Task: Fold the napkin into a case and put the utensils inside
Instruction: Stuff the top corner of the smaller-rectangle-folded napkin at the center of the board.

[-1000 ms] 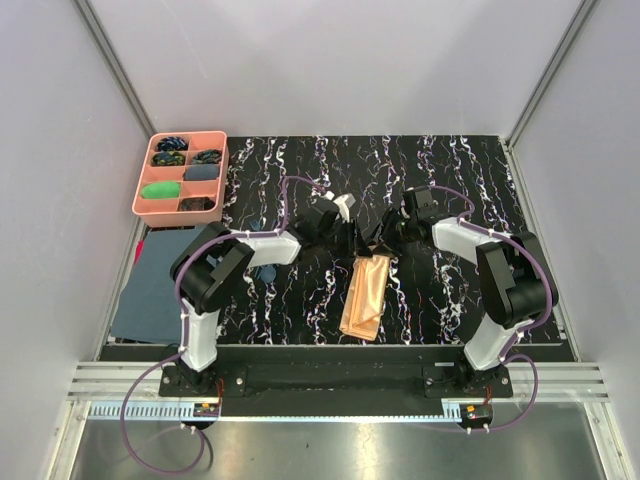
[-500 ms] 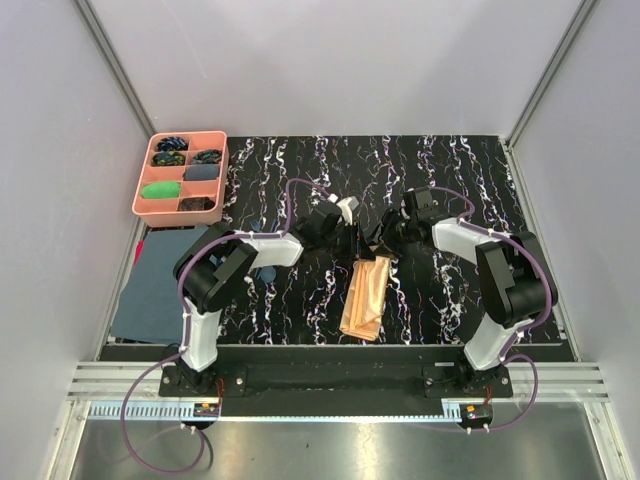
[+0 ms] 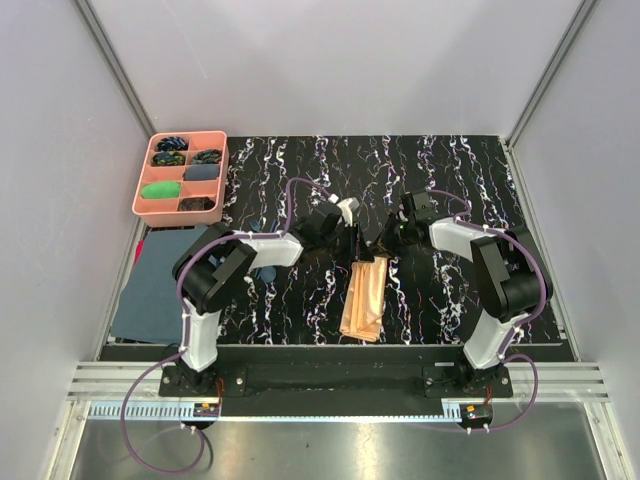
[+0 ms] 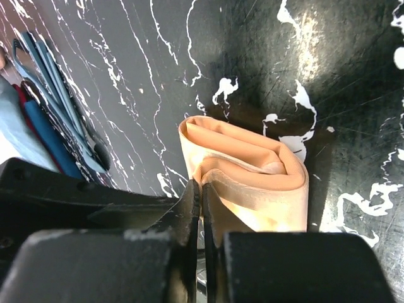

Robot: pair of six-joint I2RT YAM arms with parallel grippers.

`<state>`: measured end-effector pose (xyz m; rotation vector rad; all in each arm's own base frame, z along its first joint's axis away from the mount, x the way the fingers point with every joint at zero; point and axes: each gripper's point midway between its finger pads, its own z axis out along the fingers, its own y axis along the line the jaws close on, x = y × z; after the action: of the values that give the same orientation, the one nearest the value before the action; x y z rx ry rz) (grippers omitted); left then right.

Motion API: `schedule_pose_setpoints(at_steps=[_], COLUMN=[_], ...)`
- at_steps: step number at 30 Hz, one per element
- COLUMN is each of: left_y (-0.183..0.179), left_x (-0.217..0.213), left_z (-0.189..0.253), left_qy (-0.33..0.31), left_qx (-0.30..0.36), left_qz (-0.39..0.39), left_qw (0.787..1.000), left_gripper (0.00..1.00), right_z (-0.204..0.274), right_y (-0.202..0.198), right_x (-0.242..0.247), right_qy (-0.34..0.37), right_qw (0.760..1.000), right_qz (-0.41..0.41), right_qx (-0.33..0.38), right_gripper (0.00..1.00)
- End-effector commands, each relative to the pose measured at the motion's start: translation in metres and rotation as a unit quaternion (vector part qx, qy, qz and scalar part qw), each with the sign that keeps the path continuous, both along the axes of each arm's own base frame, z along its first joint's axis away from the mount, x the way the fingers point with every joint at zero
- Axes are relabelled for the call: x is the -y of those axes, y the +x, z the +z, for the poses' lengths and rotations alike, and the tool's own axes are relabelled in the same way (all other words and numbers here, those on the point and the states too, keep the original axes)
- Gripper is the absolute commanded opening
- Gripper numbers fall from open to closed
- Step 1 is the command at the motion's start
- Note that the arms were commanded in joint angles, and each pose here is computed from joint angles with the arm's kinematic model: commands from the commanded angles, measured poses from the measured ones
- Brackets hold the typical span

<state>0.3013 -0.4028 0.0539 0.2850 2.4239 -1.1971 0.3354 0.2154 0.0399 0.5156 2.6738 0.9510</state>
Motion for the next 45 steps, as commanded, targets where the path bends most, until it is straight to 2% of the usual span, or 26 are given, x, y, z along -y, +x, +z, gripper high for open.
schedule_pose_setpoints(at_steps=[1,4,8,13,18,25,32,39,43,45], left_y=[0.011,0.02,0.031,0.041,0.041,0.025,0.013,0.019,0.019,0.019], left_x=[-0.009,-0.027,-0.045,-0.044,-0.037,-0.026,-0.018,-0.013,-0.009,-0.008], left_z=[0.051,0.063,0.057,0.037,0.028,0.017,0.002,-0.005,-0.009,-0.01], left_qy=[-0.003,0.033,0.091,0.128,0.137,0.188,0.196,0.217,0.217,0.216], left_qx=[0.078,0.117,0.157,0.174,0.18,0.231,0.231,0.238,0.238,0.237], left_qz=[0.011,0.03,0.045,0.041,0.03,0.016,-0.01,-0.006,-0.011,-0.011], left_qw=[0.997,0.992,0.982,0.976,0.973,0.954,0.953,0.947,0.947,0.947], left_gripper=[0.38,0.4,0.4,0.34,0.32,0.33,0.36,0.38,0.38,0.35], right_z=[0.025,0.031,0.036,0.038,0.035,0.036,0.04,0.042,0.039,0.034], right_y=[0.003,-0.004,-0.01,-0.016,-0.022,-0.028,-0.03,-0.03,-0.032,-0.033], right_x=[-0.005,-0.004,0.001,0.003,0.01,0.02,0.025,0.024,0.023,0.024], right_qy=[0.02,0.028,0.031,0.04,0.036,0.032,0.032,0.038,0.038,0.036], right_qw=[0.999,0.999,0.999,0.999,0.999,0.999,0.999,0.999,0.999,0.999], right_qz=[0.008,0.007,0.001,-0.004,-0.011,-0.013,-0.013,-0.009,-0.008,-0.007], right_qx=[0.029,0.031,0.034,0.027,0.024,0.022,0.024,0.022,0.017,0.011], right_gripper=[0.0,0.0,0.0,0.0,0.0,0.0,0.0,0.0,0.0,0.0])
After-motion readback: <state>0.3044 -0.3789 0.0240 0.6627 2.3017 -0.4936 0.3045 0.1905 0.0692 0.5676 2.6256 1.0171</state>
